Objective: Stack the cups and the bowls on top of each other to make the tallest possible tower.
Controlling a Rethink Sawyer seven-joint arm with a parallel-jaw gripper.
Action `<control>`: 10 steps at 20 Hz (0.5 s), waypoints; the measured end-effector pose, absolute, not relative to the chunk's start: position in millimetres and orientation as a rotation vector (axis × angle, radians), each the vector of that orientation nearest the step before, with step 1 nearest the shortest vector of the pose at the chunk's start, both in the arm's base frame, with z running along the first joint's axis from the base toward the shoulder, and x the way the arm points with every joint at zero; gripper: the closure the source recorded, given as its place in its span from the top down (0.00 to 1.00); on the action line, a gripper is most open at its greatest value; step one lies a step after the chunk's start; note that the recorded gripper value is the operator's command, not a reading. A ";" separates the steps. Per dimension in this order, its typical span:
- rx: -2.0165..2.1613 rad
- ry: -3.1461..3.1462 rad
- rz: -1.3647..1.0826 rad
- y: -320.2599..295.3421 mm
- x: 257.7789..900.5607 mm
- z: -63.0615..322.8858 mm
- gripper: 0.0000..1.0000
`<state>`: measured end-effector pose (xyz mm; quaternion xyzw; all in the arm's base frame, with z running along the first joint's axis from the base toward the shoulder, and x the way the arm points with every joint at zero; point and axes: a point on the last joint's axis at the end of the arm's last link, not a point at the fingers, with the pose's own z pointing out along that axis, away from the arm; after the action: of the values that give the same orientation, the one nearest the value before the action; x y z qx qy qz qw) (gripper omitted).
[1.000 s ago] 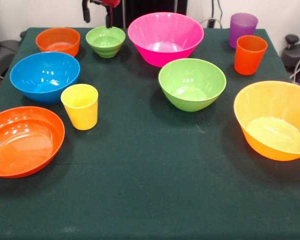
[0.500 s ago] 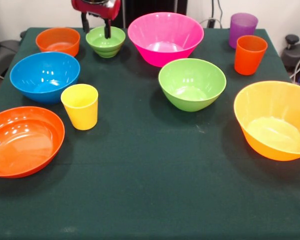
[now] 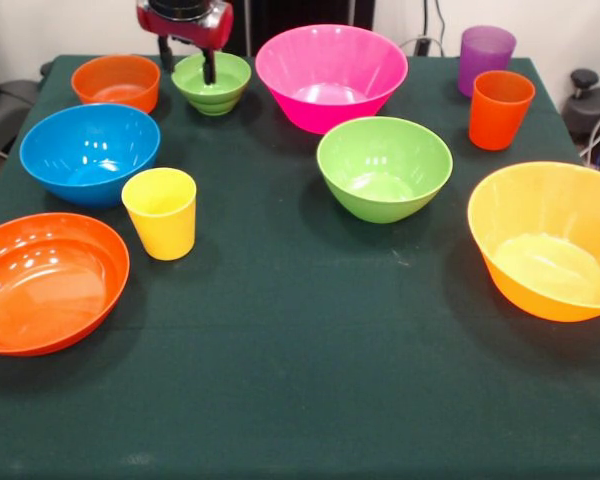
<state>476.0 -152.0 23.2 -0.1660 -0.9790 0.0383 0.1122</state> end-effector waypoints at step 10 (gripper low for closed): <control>-0.580 -2.865 0.117 -187.8 476.1 35.2 1.00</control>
<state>476.1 -187.8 35.2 -0.1971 -0.9736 0.0398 0.1079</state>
